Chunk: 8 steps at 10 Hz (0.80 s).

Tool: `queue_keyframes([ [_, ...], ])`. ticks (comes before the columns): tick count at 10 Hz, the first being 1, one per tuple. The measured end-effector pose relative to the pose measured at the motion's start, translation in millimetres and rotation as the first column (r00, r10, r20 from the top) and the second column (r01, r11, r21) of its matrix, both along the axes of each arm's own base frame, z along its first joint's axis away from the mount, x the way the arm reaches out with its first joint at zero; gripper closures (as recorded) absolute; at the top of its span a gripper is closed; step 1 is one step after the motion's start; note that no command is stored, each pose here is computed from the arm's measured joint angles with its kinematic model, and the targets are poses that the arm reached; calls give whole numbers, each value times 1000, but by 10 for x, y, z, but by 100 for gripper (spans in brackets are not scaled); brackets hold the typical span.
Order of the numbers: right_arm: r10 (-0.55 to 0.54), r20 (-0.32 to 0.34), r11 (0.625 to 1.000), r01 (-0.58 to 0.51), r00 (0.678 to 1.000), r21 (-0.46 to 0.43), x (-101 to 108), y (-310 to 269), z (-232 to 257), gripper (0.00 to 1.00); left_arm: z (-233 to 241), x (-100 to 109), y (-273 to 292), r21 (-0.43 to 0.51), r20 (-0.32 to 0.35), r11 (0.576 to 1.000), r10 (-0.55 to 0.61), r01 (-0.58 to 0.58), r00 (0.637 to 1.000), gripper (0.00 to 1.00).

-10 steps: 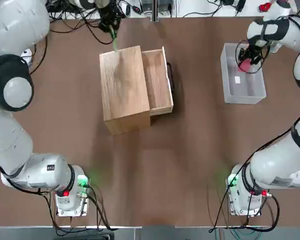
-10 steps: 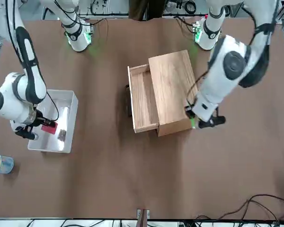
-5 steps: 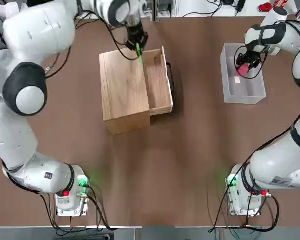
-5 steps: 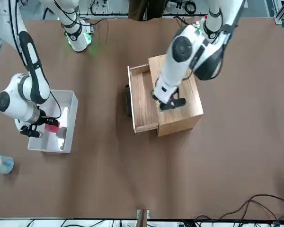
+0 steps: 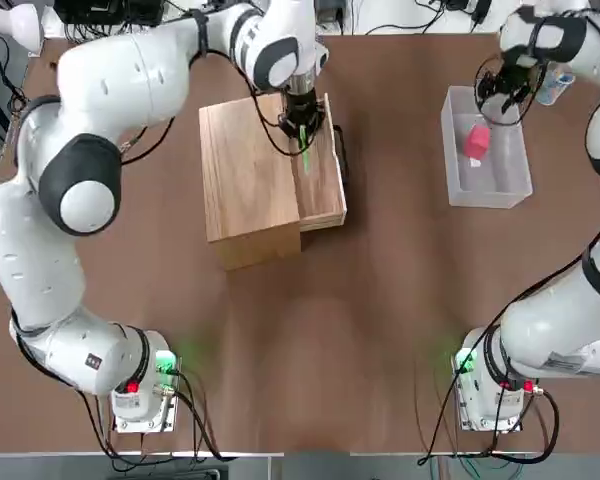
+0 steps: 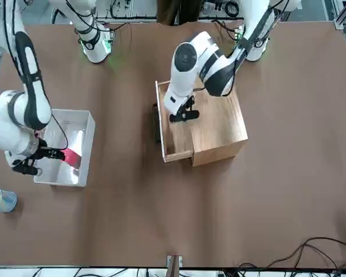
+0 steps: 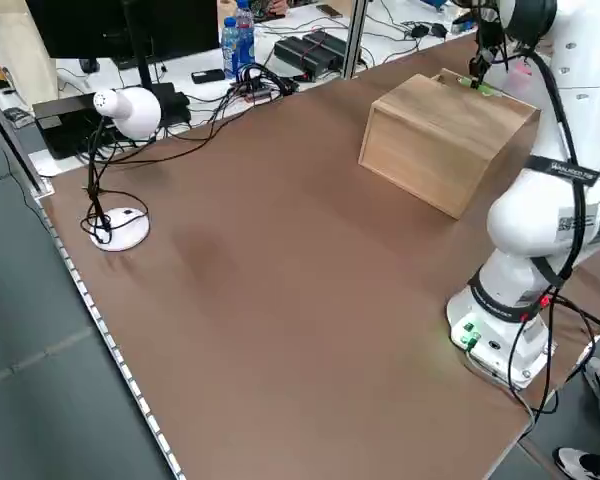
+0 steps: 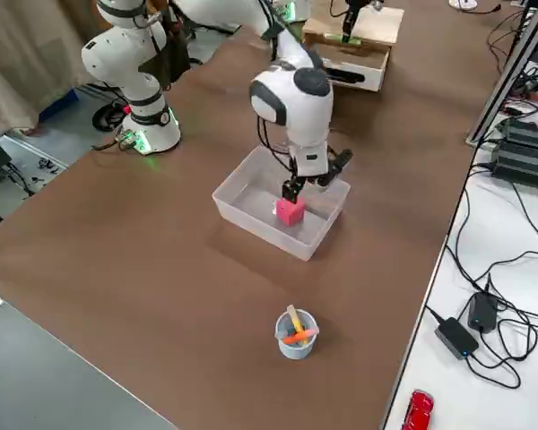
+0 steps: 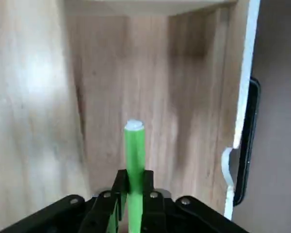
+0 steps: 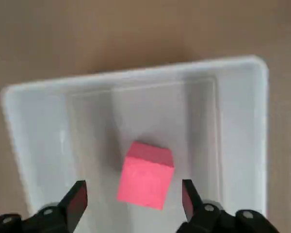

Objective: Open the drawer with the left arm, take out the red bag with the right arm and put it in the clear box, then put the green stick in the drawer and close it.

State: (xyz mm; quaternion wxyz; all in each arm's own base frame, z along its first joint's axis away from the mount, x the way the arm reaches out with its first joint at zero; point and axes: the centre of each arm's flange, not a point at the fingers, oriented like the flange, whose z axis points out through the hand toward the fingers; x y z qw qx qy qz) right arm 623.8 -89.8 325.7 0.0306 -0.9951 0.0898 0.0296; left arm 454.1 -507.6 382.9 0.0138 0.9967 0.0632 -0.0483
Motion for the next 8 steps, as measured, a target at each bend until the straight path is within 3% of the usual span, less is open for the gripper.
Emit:
queue_keyframes([
  [1, -64, -16, 998, 64, 998, 2, 110, 221, 247, 12, -62, -5, -26, 13, 5, 1000, 2, -2, 1000, 79],
  [2, -134, -29, 991, 134, 991, -6, 178, 628, 377, 11, -66, 29, -13, 14, 9, 1000, 5, -5, 1000, 68],
  [4, -264, -44, 964, 263, 964, -30, 165, 1531, 401, 10, 51, 181, 87, 4, 28, 1000, 31, -31, 999, 39],
  [6, -396, -53, 918, 393, 917, -51, 90, 2076, 382, 11, 418, 487, 481, 3, 66, 997, 77, -77, 995, 10],
  [7, -446, -58, 895, 442, 893, -63, 31, 2354, 360, 19, 664, 645, 768, 7, 91, 997, 70, -71, 993, 0],
  [8, -485, -77, 875, 481, 871, -65, -56, 2670, 313, 37, 883, 784, 1079, 14, 113, 998, 59, -61, 992, 0],
])
